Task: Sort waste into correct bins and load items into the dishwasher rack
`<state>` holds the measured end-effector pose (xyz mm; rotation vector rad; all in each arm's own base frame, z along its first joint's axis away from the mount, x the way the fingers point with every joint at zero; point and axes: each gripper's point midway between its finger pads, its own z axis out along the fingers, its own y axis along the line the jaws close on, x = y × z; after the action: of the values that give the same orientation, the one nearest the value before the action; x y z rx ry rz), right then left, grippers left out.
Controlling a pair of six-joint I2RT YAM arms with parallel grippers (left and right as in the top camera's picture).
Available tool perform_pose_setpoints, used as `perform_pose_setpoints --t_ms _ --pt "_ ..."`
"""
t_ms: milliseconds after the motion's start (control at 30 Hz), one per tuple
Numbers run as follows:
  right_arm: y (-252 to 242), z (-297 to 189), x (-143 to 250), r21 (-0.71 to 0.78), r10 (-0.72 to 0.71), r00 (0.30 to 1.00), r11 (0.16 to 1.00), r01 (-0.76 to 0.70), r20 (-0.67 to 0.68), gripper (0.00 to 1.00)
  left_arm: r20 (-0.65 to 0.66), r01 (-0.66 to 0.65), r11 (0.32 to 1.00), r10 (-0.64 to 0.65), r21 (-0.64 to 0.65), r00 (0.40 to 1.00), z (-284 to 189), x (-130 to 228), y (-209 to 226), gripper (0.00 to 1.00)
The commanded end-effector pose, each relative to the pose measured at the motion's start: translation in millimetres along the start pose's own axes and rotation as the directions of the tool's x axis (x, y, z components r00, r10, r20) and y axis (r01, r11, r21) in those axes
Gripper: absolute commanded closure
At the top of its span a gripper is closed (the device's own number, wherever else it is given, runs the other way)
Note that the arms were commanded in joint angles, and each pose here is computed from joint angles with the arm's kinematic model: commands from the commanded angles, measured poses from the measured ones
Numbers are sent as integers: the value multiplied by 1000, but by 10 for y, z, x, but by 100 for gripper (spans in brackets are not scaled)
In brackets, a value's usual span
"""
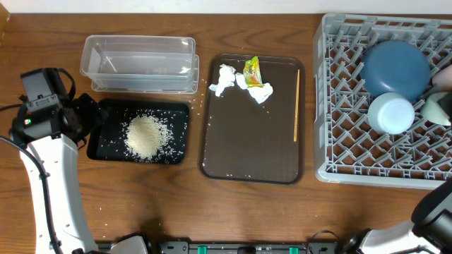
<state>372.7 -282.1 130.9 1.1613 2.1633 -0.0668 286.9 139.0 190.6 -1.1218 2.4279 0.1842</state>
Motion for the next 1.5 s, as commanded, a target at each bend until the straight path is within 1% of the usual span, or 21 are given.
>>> perform_pose_setpoints --t_ms 0,167,267,367,433,500,600,800,933,1100,1367,1467 --pt "-44 -335 -288 46 2 994 999 -7 110 99 24 9 1000 -9 -3 1000 -63 -69 14 0" --pt "7 -496 -337 25 9 991 1000 -12 134 99 24 9 1000 -9 -3 1000 -63 -69 15 0" --pt "103 -506 -365 -22 3 990 1000 0 141 96 24 9 1000 -9 -3 1000 -63 -69 14 0" --pt "190 -462 -374 -51 -5 989 999 13 146 97 24 9 1000 -9 -3 1000 -63 -69 15 0" --pt "265 -386 -370 -59 -44 988 997 53 151 96 24 9 1000 -9 -3 1000 -63 -69 15 0" --pt "319 -299 -337 -65 -55 988 996 65 144 95 24 9 1000 -9 -3 1000 -63 -69 15 0" --pt "358 -172 -276 -66 -73 989 995 81 126 96 24 9 1000 -9 -3 1000 -63 -69 14 0" --pt "256 -16 -127 -29 -99 993 995 101 65 97 24 9 1000 -9 -3 1000 -63 -69 14 0" --pt "75 -12 -93 63 -125 991 991 122 48 97 24 9 1000 -9 -3 1000 -63 -69 15 0" --pt "-136 -31 -71 163 -123 992 980 116 33 98 24 9 1000 -9 -3 1000 -63 -69 14 0" --pt "-345 -49 -47 197 -91 996 976 88 6 99 24 9 1000 -9 -3 1000 -63 -69 14 0" --pt "-273 -44 -52 136 -81 997 988 80 4 99 24 9 1000 -9 -3 1000 -63 -69 14 0"
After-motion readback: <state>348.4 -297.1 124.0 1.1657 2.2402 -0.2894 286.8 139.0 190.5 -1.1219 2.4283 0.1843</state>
